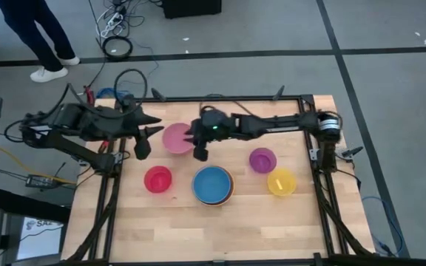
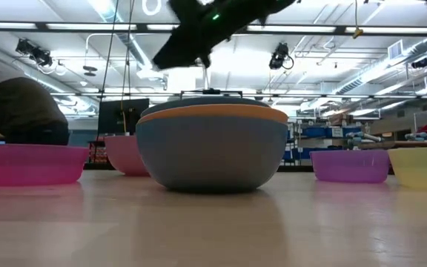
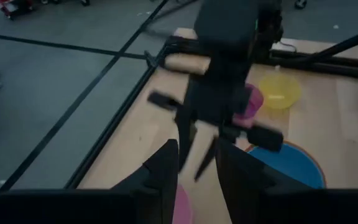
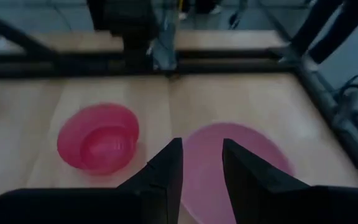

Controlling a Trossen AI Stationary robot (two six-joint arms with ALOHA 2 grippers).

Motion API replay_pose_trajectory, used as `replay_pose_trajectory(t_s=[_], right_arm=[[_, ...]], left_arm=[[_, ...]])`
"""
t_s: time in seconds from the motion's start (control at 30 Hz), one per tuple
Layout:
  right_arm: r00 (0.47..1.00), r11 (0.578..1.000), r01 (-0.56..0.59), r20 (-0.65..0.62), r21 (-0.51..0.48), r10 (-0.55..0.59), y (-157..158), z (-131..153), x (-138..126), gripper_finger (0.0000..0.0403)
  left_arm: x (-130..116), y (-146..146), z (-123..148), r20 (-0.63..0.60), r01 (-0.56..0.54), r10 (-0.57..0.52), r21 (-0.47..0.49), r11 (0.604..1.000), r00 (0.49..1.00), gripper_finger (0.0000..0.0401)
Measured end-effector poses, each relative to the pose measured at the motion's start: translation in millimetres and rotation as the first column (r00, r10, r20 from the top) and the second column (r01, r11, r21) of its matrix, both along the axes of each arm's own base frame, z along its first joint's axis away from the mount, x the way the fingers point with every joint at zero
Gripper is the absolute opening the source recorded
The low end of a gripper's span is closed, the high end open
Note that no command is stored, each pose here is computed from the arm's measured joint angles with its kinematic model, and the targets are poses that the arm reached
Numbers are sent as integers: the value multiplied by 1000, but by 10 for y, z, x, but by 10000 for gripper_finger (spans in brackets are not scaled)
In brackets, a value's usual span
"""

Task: Nest bowls inside each other
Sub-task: Stack the pink bowl on top of the blue bowl

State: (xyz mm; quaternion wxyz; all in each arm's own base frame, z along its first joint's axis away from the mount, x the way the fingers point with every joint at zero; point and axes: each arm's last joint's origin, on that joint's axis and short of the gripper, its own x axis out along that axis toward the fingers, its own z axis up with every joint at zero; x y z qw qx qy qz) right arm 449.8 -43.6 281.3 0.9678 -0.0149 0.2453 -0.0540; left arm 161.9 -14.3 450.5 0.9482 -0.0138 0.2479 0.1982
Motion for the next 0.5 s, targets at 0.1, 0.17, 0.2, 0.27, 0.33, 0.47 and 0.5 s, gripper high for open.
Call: replay_pose_trajectory(t_s=[0.1,0.17,0.2,0.27,0.33,0.47,0.5], right_arm=[[992,999,-28,-124,-22,25,20,-193,227,100],[975,998,-46,-217,-31,38,33,-318,355,100],[965,998,-52,-261,-34,41,47,-376,413,100],[939,997,-60,-342,-44,42,79,-458,506,103],[912,996,-82,-407,-44,57,104,-517,579,107],[883,992,-112,-464,-52,76,168,-565,679,118],[885,991,-116,-460,-61,75,177,-569,703,121]], left_arm=[[54,-8,-29,-22,-8,8,10,1000,1000,117],[94,-15,-55,-44,-8,8,14,1000,999,117],[113,-18,-66,-52,-7,8,15,1000,999,117],[148,-24,-86,-66,-8,9,19,1000,998,117],[168,-28,-106,-83,-9,10,23,1000,996,117],[212,-35,-148,-120,-11,15,33,999,993,117],[222,-35,-157,-127,-14,19,37,999,992,117]])
